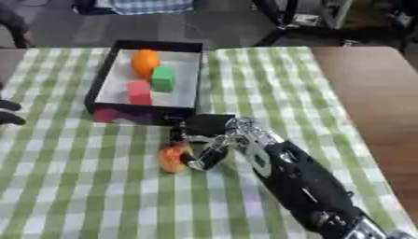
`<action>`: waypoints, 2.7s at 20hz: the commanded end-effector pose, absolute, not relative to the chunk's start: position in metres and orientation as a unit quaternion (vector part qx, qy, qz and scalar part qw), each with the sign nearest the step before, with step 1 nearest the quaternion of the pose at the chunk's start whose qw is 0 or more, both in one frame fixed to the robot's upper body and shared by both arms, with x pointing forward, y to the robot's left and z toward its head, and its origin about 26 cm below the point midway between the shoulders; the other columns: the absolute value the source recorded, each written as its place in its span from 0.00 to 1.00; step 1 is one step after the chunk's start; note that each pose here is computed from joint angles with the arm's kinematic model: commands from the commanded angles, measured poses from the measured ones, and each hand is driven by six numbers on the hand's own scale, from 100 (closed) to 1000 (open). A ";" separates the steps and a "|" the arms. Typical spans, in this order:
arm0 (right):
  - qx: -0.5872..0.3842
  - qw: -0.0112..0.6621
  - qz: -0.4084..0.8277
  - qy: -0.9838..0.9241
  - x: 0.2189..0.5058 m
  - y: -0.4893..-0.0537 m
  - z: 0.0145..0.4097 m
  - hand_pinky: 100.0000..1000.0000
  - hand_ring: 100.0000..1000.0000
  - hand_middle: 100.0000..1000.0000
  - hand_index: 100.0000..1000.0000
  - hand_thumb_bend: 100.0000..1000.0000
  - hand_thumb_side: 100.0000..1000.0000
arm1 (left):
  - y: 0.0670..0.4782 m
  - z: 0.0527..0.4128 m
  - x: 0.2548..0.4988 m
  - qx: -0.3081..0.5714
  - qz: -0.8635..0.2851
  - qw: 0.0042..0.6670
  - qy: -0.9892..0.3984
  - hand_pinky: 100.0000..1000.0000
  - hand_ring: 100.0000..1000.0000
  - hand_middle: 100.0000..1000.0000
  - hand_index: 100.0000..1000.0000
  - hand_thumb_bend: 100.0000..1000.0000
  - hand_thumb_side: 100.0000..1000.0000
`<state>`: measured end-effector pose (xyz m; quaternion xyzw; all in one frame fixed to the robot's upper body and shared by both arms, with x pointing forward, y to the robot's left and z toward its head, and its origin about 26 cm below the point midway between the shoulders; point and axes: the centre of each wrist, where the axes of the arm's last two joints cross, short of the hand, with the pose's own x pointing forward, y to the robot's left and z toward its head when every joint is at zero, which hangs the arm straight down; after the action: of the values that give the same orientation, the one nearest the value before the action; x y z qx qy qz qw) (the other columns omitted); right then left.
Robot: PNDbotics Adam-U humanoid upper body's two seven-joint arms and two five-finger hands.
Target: Pick up objects on the table and place them in the box.
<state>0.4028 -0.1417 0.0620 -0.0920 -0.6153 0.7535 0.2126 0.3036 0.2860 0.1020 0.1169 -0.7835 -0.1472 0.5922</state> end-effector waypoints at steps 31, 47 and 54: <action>-0.372 0.315 0.510 -0.709 0.477 -0.127 0.129 0.85 0.73 0.69 0.74 0.24 0.40 | 0.272 0.116 0.311 0.087 -0.154 0.572 -0.801 0.71 0.47 0.53 0.90 0.17 0.79; -0.302 0.275 0.438 -0.801 0.449 -0.193 0.199 0.87 0.73 0.70 0.81 0.03 0.36 | 0.284 0.109 0.307 0.111 -0.140 0.582 -0.793 0.71 0.47 0.53 0.90 0.17 0.79; -0.203 0.331 0.312 -0.867 0.374 -0.254 0.208 0.88 0.71 0.70 0.78 0.00 0.40 | 0.288 0.111 0.306 0.124 -0.123 0.576 -0.799 0.71 0.47 0.53 0.90 0.19 0.77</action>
<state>0.3838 -0.2480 0.1790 -0.2070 -0.8468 0.3323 0.3602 0.3057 0.2834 0.1015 0.1128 -0.7905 -0.1233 0.5892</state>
